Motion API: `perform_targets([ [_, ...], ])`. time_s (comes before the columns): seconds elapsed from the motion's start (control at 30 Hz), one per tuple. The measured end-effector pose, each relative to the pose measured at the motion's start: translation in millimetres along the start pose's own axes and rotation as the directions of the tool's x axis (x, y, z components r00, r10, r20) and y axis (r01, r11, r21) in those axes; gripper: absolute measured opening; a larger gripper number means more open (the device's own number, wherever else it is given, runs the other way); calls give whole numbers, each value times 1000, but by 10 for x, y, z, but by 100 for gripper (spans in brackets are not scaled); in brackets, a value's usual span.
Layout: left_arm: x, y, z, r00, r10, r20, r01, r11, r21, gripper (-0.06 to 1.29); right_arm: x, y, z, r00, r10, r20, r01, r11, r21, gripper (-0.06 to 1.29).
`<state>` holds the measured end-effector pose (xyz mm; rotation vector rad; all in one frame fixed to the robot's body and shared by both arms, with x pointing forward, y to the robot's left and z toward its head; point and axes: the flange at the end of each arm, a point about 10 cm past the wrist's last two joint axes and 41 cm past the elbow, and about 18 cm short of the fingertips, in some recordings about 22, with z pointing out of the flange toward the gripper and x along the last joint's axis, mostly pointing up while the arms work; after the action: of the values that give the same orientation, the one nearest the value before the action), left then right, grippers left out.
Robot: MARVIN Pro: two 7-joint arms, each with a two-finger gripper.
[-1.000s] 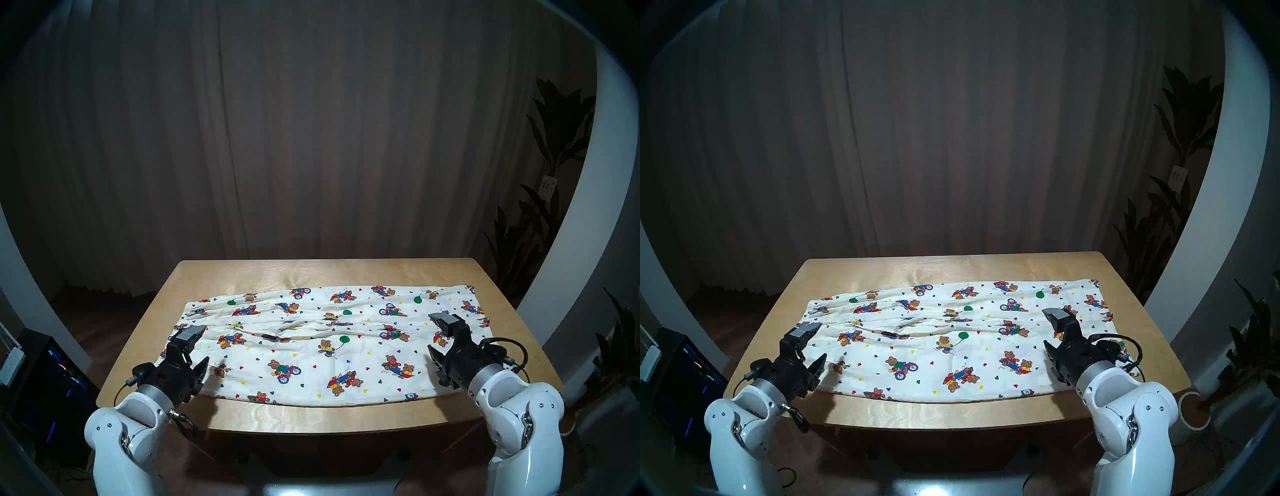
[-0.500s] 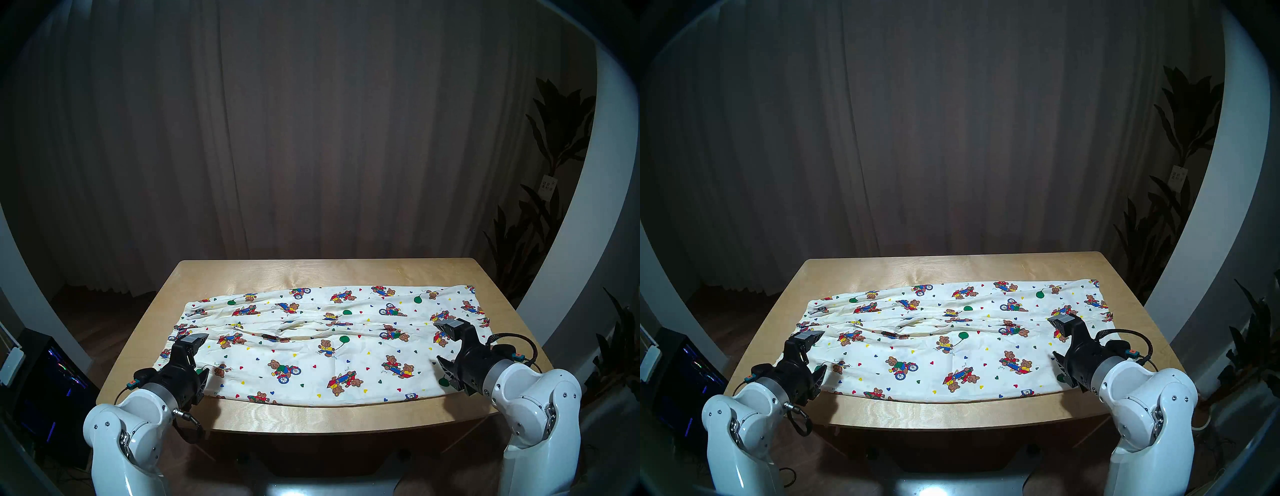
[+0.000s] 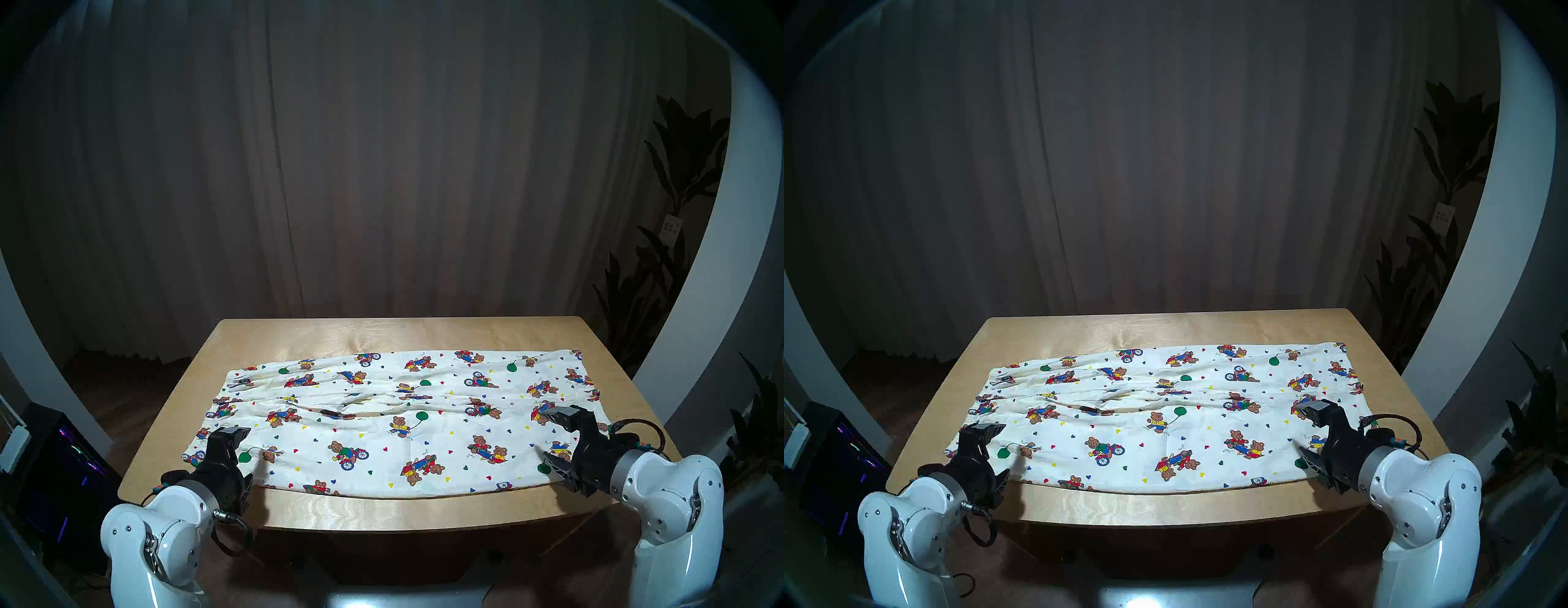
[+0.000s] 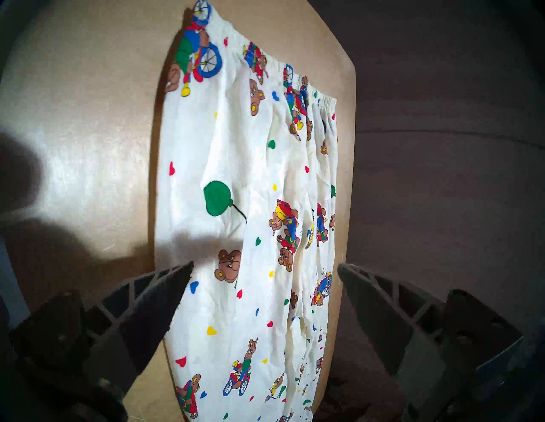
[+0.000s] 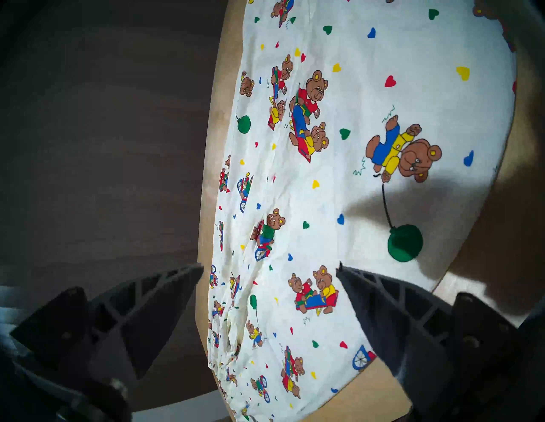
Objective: Fold the pants in half lengthwise, then in half again, and set them down flat
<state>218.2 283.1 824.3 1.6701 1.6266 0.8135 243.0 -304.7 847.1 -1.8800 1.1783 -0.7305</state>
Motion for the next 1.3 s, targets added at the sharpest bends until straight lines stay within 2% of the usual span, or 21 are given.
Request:
perform_targets([
  [0.13,-5,-72,-13,1000,6,-4,-5,1000,26,124,31,147,13,999,-31,27,32,999,-18,122],
  [0.3,-12,-166,21,1000,28,-3,-28,998,56,124,69,291,33,998,-49,24,50,997,-52,122],
  [0.57,-11,-181,104,998,64,1,-64,996,66,120,95,339,36,997,-78,3,78,994,-70,122],
  [0.9,55,-138,205,995,99,4,-99,992,73,120,-10,459,73,996,-87,-19,85,992,-92,122],
  [1.1,98,-116,228,993,122,13,-122,989,81,117,-35,512,-80,997,-76,-34,74,995,-65,122],
  [1.3,118,-123,242,991,132,21,-133,987,85,117,-47,466,-269,997,-65,-48,64,998,-21,122],
])
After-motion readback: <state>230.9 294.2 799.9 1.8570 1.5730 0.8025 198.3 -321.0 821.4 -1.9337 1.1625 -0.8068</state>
